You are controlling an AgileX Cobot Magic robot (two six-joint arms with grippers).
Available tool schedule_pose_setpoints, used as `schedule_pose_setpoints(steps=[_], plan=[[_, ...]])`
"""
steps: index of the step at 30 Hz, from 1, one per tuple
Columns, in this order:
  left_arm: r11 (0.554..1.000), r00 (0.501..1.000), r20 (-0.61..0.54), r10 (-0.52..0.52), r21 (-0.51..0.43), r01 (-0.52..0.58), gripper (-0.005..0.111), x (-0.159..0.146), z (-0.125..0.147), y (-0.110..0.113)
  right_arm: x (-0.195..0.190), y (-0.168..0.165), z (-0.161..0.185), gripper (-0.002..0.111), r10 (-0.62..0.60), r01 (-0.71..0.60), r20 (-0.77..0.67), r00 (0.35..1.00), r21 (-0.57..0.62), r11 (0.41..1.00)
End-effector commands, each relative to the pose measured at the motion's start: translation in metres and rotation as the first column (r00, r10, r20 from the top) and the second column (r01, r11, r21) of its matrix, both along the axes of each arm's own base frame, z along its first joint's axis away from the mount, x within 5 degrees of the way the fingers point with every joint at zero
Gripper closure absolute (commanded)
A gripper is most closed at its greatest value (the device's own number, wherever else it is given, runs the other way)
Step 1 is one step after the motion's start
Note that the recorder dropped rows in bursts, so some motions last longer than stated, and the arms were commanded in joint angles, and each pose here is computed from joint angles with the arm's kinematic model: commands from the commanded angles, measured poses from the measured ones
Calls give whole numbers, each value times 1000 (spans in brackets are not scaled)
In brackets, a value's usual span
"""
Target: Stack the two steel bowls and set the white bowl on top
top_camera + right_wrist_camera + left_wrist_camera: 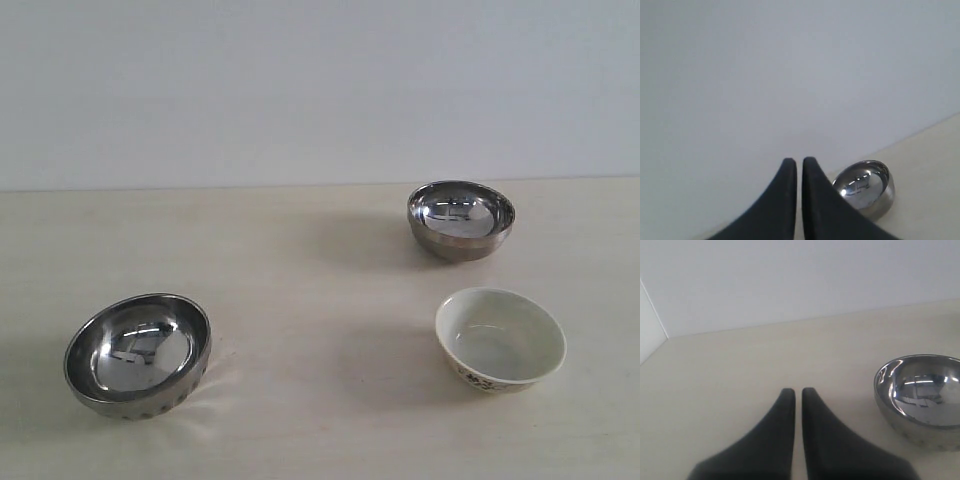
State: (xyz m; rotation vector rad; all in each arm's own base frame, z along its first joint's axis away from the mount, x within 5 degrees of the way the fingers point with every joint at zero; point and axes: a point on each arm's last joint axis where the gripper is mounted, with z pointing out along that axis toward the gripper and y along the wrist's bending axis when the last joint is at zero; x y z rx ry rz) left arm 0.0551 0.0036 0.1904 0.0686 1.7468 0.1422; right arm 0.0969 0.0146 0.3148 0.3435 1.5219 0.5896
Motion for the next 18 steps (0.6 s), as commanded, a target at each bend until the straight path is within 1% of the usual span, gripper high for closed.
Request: schedule_pose_setpoints(steps=[1, 4, 5, 7, 10, 11, 13, 16, 18], plan=[[1000, 1000, 9, 3, -16, -3, 103, 0, 0, 0, 51, 15, 18, 108, 59, -77, -154, 986, -111, 991], [1000, 1000, 9, 3, -16, -3, 103, 0, 0, 0, 93, 37, 21, 108, 130, -175, -272, 953, -150, 973], [1000, 1000, 9, 3, -16, -3, 103, 0, 0, 0, 105, 44, 23, 108, 148, -200, -283, 947, -165, 966], [1000, 1000, 9, 3, -16, -3, 103, 0, 0, 0, 135, 57, 18, 108, 163, -237, -350, 923, -178, 955], [1000, 1000, 9, 3, -16, -3, 103, 0, 0, 0, 175, 72, 15, 108, 188, -292, -456, 870, -169, 941], [1000, 1000, 9, 3, -16, -3, 103, 0, 0, 0, 188, 77, 12, 106, 197, -316, -495, 846, -168, 934], [1000, 1000, 9, 3, -16, -3, 103, 0, 0, 0, 209, 84, 9, 97, 201, -355, -546, 813, -192, 915], [1000, 1000, 9, 3, -16, -3, 103, 0, 0, 0, 240, 92, 9, 73, 182, -390, -617, 766, -221, 894], [1000, 1000, 9, 3, -16, -3, 103, 0, 0, 0, 258, 90, 9, 61, 139, -381, -661, 738, -238, 893]])
